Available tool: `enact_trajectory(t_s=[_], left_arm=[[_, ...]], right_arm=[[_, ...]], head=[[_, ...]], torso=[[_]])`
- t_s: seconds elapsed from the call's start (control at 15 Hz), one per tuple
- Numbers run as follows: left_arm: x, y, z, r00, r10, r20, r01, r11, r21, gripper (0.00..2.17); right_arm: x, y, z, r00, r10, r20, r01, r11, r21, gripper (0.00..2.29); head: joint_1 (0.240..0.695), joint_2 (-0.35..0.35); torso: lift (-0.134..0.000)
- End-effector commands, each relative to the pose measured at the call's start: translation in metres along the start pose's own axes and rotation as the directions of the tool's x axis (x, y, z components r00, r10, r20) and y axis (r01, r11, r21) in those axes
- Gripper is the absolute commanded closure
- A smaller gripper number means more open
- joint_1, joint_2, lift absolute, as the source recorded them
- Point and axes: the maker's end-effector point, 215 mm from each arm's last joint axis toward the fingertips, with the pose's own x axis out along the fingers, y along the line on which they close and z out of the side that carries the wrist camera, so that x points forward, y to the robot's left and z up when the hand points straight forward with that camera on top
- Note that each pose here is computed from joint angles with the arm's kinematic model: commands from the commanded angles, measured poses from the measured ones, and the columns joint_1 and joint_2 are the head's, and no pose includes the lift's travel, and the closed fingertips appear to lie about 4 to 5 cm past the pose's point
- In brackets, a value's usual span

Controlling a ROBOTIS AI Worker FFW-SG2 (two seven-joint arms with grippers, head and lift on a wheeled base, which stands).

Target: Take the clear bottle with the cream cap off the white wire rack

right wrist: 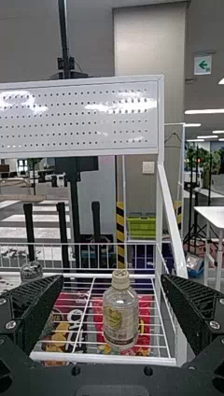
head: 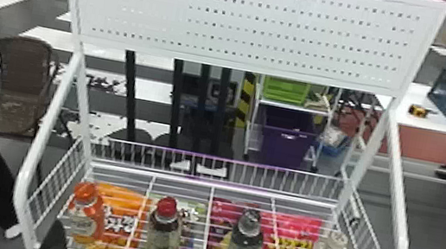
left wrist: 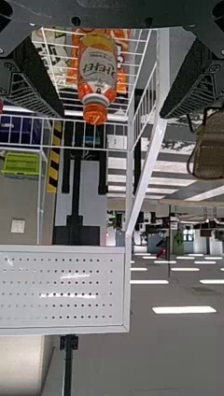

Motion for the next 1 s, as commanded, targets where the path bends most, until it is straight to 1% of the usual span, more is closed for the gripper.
enact_trajectory(t_s=[0.0,0.6,0.73,0.87,0.93], left_arm=[[0.001,0.001,0.001,1.0,0.002,0.002,-0.002,1.0,0.004,0.12],[0.001,0.01,0.001,1.0,0.02,0.002,-0.02,1.0,0.011,0.12],[0.001,0.01,0.002,1.0,0.02,0.004,-0.02,1.0,0.011,0.12],[0.001,0.01,0.004,1.0,0.02,0.01,-0.02,1.0,0.01,0.12],[0.001,0.01,0.003,1.0,0.02,0.005,-0.02,1.0,0.011,0.12]], right_arm=[[0.0,0.0,0.0,1.0,-0.001,0.004,0.001,1.0,0.0,0.12],[0.002,-0.001,-0.001,1.0,-0.001,0.007,0.001,1.0,-0.001,0.12],[0.008,-0.009,-0.019,1.0,-0.014,-0.016,0.013,1.0,-0.002,0.12],[0.021,-0.023,-0.051,0.999,-0.031,-0.039,0.03,0.999,-0.016,0.12],[0.03,-0.027,-0.066,0.999,-0.037,-0.034,0.036,0.999,-0.024,0.12]], head=[[0.499,0.0],[0.499,0.0],[0.499,0.0],[0.499,0.0],[0.499,0.0]], torso=[[0.0],[0.0],[0.0],[0.0],[0.0]])
